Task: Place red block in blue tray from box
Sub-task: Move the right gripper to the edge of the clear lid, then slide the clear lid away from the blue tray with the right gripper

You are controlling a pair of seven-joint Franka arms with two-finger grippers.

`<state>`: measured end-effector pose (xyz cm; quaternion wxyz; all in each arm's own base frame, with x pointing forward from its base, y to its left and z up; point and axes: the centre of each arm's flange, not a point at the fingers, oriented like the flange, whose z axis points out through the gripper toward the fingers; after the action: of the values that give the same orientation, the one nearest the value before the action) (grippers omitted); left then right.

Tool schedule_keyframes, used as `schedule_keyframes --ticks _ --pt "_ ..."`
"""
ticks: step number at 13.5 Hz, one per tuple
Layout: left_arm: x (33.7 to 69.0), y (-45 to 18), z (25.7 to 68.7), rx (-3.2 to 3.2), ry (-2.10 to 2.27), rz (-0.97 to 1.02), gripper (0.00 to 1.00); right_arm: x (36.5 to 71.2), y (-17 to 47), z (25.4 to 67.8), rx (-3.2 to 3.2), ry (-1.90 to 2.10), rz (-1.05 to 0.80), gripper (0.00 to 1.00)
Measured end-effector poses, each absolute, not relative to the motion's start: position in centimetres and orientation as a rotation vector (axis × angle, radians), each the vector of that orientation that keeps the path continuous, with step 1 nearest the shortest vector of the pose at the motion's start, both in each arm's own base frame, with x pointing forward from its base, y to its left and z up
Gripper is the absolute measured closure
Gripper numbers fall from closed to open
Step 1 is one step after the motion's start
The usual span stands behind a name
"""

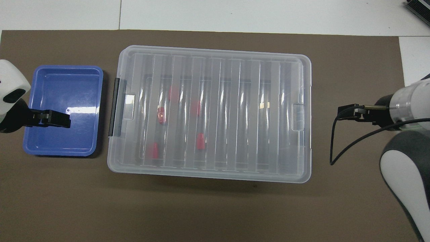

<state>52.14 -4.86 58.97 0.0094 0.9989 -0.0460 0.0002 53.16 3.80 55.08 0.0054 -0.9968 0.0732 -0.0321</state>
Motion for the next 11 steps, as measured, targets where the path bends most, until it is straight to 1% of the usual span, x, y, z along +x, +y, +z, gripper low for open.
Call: schedule_keyframes --ticks 4,7,11 --pt "52.1 -5.1 59.0 3.115 -0.148 0.003 0.0 53.2 6.1 51.4 -3.063 0.205 -0.128 0.0" --pt "52.1 -5.2 59.0 3.115 -0.152 0.003 0.0 53.7 8.2 50.1 -3.046 0.16 -0.173 0.0" --pt "52.3 -5.3 59.1 3.114 -0.152 0.025 0.0 53.5 9.0 47.8 -3.051 0.141 -0.153 0.0"
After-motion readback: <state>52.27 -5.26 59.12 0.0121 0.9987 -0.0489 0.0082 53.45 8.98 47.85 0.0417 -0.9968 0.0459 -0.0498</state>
